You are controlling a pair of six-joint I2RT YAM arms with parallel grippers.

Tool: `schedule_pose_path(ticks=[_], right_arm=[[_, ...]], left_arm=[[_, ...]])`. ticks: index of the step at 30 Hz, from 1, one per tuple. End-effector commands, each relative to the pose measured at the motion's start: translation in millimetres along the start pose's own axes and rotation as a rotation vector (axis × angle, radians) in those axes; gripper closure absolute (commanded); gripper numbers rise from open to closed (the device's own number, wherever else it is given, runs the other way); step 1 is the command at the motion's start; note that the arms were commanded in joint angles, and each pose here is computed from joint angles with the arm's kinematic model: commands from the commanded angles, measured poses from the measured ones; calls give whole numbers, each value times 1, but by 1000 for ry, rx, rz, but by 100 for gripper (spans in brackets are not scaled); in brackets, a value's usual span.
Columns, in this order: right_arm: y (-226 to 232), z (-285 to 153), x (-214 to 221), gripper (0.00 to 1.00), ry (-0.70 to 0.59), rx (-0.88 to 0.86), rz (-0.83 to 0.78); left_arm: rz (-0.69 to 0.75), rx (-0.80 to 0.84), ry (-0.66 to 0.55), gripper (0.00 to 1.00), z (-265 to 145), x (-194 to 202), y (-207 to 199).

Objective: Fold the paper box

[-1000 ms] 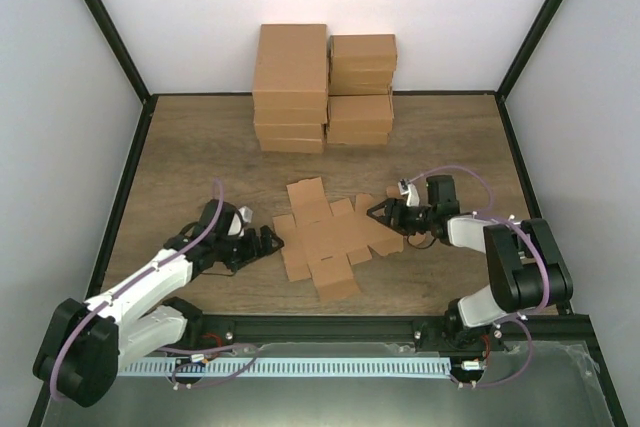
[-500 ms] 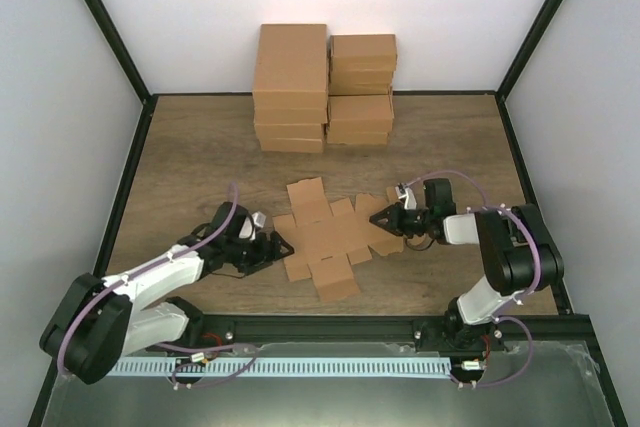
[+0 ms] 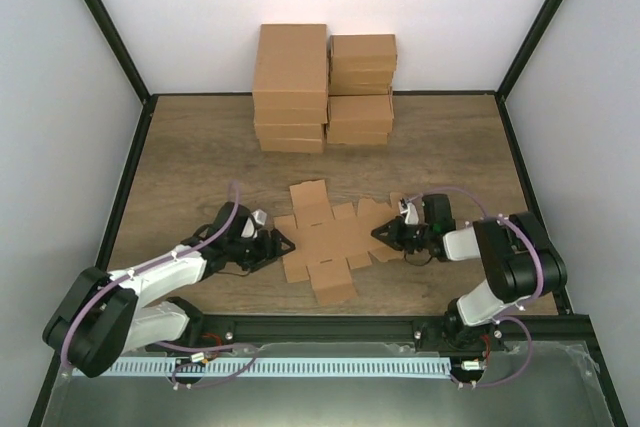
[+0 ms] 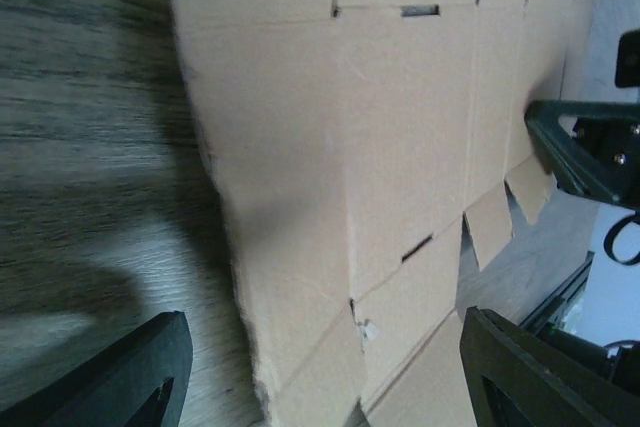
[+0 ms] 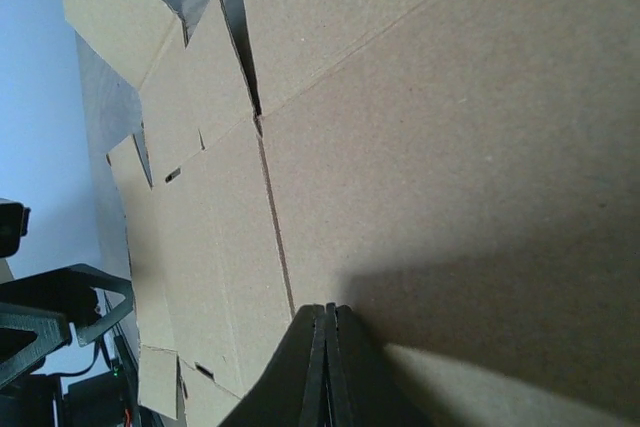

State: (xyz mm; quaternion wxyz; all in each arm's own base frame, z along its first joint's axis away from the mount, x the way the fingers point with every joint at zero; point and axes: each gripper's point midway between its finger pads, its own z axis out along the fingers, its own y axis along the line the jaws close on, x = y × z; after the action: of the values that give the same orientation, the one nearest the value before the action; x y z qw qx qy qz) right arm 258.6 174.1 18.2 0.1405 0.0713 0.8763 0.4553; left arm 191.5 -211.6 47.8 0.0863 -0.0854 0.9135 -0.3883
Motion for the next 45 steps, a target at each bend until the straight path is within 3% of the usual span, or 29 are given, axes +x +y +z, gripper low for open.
schedule_pose_path(ticks=[1, 8, 14, 28, 33, 41, 45], right_arm=[[-9, -3, 11, 99, -50, 40, 67], [-5, 0, 17, 99, -46, 44, 69], [0, 0, 16, 99, -43, 41, 54], [8, 0, 15, 99, -36, 26, 25], [10, -1, 14, 99, -40, 29, 17], [11, -2, 13, 99, -43, 29, 9], [12, -1, 13, 99, -41, 30, 5]], left_arm=[[-23, 36, -24, 27, 2, 0, 0], [-20, 49, -35, 42, 0, -1, -2], [-24, 63, -55, 63, -1, -6, -7], [-2, -3, -91, 72, -3, -17, -4], [-5, -10, -84, 72, 1, -17, -1], [-8, -46, -65, 48, 9, -14, 11], [-15, -48, -51, 50, 13, -11, 16]])
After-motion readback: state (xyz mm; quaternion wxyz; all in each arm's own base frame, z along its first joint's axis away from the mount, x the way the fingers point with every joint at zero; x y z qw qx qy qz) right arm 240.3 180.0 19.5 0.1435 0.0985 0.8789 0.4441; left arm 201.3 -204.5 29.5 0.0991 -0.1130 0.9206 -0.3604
